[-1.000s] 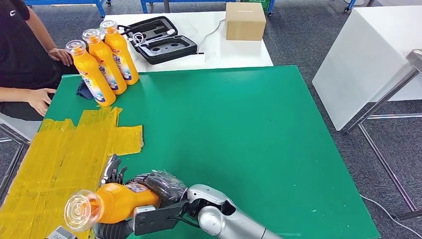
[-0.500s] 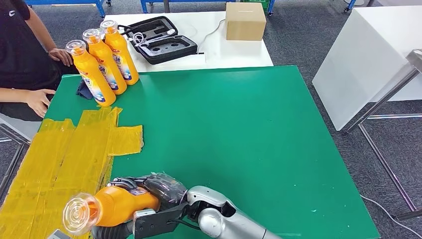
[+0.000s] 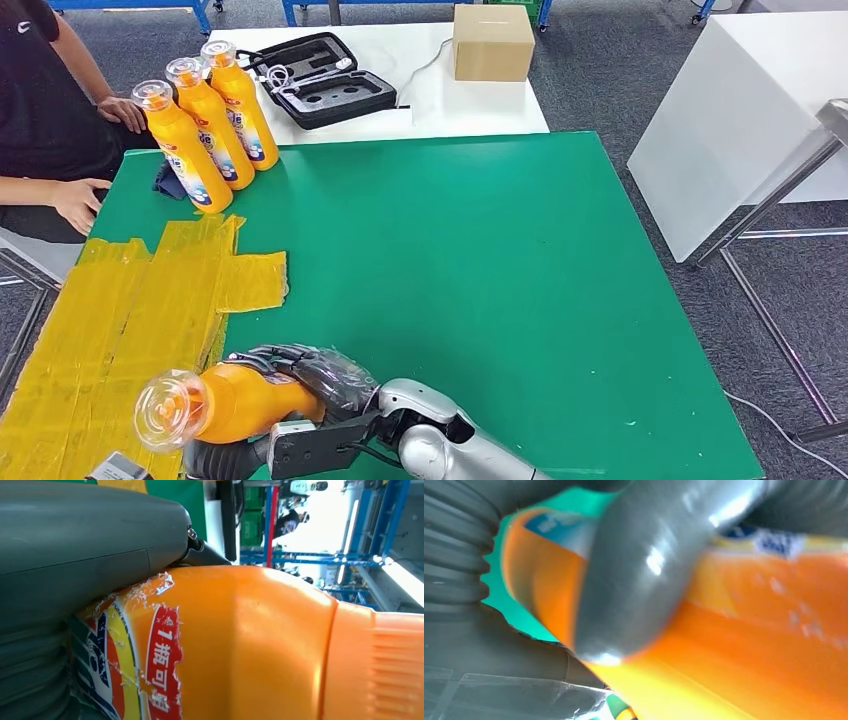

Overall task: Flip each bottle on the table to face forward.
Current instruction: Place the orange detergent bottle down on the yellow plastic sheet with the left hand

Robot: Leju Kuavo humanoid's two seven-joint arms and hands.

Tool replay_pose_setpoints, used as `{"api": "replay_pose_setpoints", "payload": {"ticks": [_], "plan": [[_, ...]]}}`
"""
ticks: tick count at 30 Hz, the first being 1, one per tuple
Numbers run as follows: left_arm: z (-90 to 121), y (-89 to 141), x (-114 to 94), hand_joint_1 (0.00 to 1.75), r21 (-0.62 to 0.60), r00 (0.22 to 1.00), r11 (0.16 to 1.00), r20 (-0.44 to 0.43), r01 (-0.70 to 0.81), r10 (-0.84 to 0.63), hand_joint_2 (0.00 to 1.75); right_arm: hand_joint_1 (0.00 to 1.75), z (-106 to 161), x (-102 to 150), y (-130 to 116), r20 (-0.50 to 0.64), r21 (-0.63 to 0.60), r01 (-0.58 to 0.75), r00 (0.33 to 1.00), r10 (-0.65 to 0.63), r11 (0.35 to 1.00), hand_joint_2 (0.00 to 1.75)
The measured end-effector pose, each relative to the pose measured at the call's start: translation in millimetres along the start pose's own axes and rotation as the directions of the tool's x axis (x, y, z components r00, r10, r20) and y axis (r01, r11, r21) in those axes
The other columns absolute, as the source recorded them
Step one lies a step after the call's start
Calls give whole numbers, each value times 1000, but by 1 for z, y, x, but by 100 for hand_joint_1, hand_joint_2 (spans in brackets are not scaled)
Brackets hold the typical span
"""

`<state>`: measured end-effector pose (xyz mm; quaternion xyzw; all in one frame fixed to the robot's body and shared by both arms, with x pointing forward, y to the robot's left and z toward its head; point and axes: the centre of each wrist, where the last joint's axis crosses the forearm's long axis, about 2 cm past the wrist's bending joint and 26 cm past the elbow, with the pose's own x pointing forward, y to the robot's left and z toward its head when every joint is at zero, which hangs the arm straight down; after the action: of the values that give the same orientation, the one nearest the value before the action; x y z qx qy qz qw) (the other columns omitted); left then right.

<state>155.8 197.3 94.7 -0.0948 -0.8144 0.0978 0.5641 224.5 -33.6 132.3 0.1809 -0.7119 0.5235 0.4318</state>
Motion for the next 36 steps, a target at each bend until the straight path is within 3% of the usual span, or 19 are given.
{"api": "replay_pose_setpoints", "payload": {"ticks": [2,8,12,14,16,21,25,30,36], "plan": [[0,0,0,175,3,1000,1000,2,1,-1,175,0,2,-1,1,-2,-8,11,1000,-11,1000,0],[-4,4,5,175,21,999,999,25,46,-47,175,0,7,-1,-3,-1,-55,23,1000,-23,998,0],[-9,16,14,175,75,966,967,74,242,-248,175,0,13,-1,-7,-2,-86,21,1000,-21,996,0],[-12,23,20,175,134,880,882,93,452,-465,175,0,18,-3,-13,-1,-107,23,1000,-24,994,0],[-15,28,25,175,195,747,750,101,632,-657,175,0,24,-6,-20,2,-130,26,1000,-26,991,0],[-18,35,28,175,258,616,616,90,744,-783,175,0,32,-11,-31,0,-157,19,1000,-20,987,0],[-19,45,25,175,293,379,372,35,881,-925,175,0,34,-13,-37,5,-158,19,1000,-18,987,0],[-15,63,-2,175,175,118,113,-20,978,-993,175,0,36,-17,-48,14,-165,14,1000,-11,986,0],[-9,78,-35,175,-6,-35,-35,-51,999,-998,175,0,41,-22,-54,3,-174,5,1000,-5,985,0]]}}
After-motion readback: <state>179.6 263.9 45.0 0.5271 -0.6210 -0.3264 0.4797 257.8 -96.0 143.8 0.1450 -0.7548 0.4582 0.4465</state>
